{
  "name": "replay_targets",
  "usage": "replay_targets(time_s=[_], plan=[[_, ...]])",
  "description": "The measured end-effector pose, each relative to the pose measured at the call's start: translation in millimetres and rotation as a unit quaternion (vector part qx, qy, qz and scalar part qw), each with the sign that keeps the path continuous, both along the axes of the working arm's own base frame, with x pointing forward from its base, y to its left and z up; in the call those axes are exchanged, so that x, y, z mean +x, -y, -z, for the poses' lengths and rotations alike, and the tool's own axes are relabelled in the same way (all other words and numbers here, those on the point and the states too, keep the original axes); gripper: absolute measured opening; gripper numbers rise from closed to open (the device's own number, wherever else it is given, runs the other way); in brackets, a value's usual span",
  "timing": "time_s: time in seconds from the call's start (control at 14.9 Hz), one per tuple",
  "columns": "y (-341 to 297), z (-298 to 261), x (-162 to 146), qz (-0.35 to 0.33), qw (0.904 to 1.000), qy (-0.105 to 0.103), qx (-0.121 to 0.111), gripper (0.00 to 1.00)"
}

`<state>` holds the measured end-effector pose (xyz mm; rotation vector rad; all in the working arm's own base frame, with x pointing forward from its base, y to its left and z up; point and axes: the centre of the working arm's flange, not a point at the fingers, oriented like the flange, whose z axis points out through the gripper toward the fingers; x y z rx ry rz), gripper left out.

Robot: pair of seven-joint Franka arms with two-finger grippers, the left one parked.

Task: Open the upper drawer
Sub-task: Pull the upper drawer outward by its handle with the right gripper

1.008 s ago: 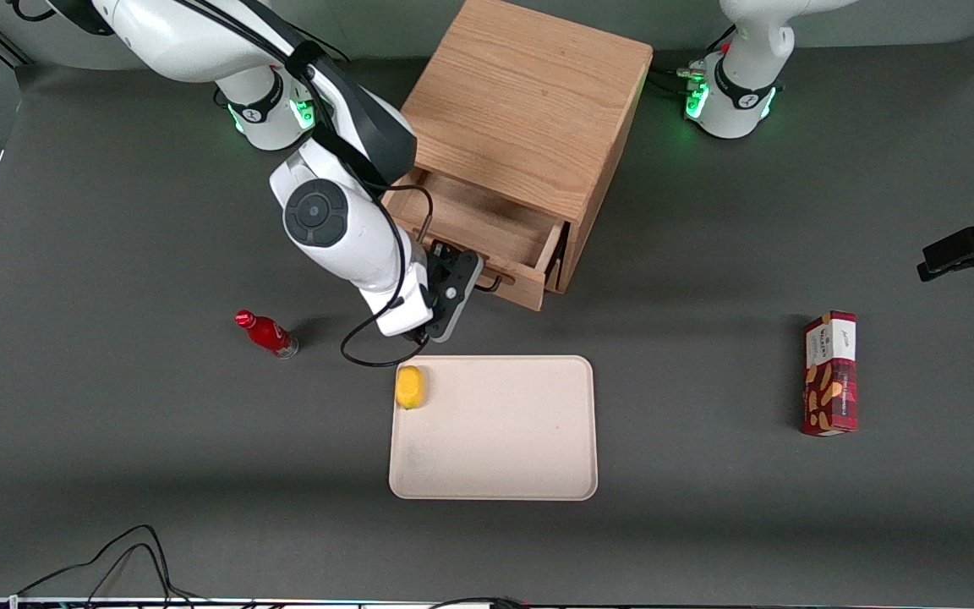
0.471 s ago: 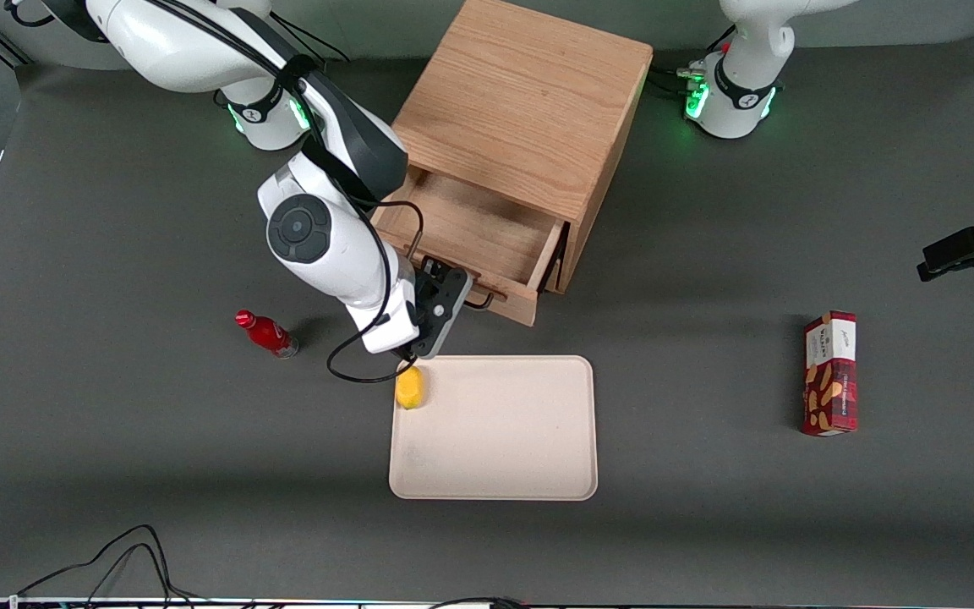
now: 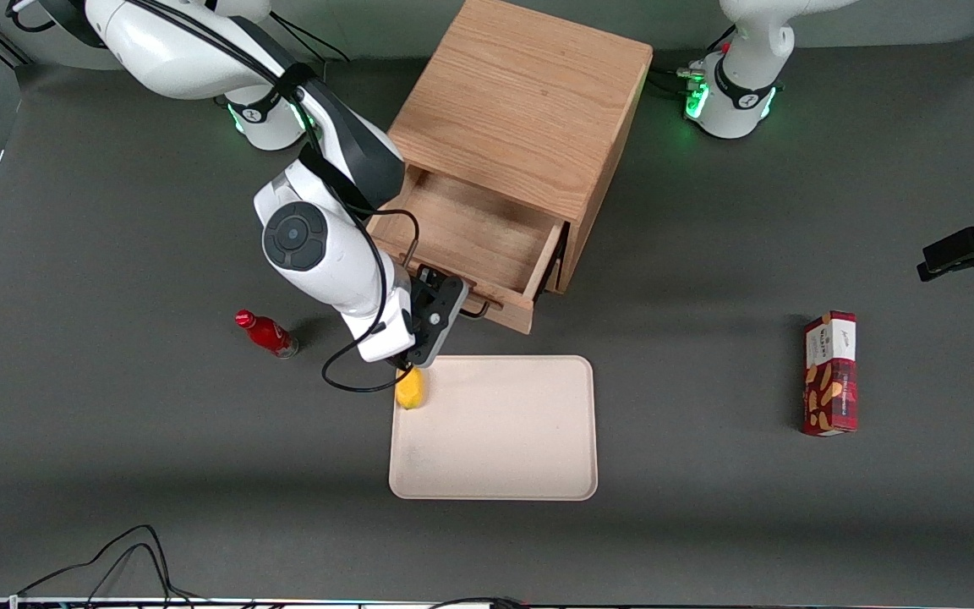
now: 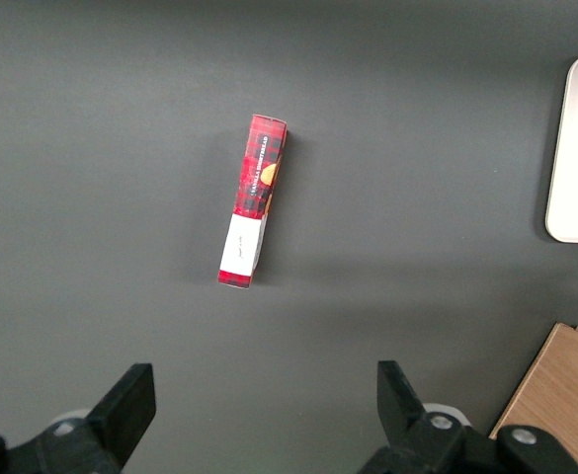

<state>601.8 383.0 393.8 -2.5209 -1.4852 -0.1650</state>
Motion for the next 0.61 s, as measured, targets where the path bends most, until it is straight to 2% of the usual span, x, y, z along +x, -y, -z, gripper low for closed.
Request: replay_targets(time_s=[0.61], plan=[[15, 0, 19, 0.003, 1.0, 0.006, 0.005, 1.0]])
